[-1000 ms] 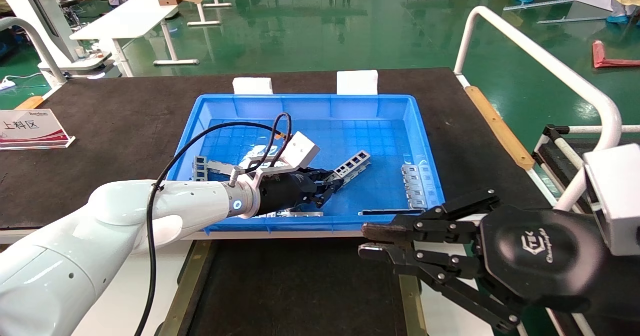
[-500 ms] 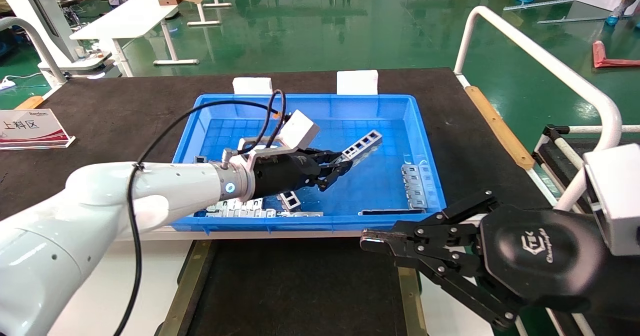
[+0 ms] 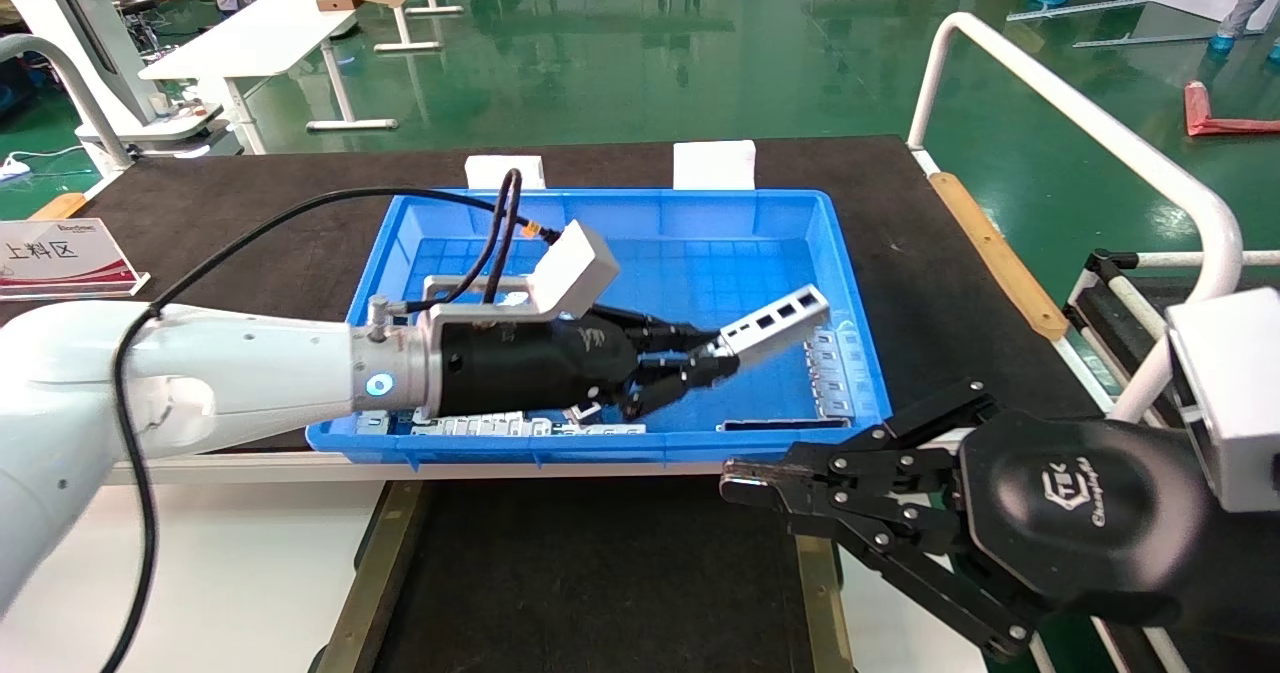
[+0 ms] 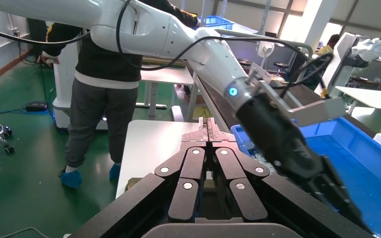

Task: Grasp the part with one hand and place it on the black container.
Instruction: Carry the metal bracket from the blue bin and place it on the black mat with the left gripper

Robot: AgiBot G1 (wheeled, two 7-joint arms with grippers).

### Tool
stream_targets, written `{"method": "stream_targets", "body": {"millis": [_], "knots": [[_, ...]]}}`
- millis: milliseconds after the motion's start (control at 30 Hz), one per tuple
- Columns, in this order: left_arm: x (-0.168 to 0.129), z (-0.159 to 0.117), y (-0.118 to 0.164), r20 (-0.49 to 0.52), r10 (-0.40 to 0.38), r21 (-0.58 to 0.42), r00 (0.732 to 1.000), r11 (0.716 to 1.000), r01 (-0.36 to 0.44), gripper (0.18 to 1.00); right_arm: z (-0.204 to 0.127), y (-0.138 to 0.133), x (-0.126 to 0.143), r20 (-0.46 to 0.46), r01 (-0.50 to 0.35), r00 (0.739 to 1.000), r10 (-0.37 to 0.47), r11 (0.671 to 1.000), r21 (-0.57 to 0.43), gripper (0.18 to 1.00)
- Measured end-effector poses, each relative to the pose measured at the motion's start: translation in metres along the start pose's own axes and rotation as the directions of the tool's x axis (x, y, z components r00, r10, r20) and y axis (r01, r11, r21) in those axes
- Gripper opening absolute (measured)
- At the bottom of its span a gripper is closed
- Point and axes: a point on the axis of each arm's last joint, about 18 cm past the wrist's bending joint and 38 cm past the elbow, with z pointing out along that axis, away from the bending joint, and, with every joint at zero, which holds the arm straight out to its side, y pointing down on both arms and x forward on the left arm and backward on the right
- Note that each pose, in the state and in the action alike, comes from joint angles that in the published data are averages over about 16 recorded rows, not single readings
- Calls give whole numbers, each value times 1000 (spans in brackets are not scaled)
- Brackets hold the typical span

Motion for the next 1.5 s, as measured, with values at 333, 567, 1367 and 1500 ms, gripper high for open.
{"method": "stream_targets", "body": {"millis": [333, 567, 1367, 1500], "knots": [[34, -39, 23, -154, -26, 14, 988, 999, 29, 321, 0, 0, 0, 0, 0, 1000, 0, 1000, 0, 191], [64, -61, 62, -192, -100, -19, 976, 995, 98, 321, 0, 0, 0, 0, 0, 1000, 0, 1000, 0, 191], [133, -45, 203, 146, -496, -66, 856, 858, 509, 321, 0, 0, 0, 0, 0, 1000, 0, 1000, 0, 191], [133, -32, 215, 207, -543, -38, 814, 827, 561, 321, 0, 0, 0, 0, 0, 1000, 0, 1000, 0, 191]]}}
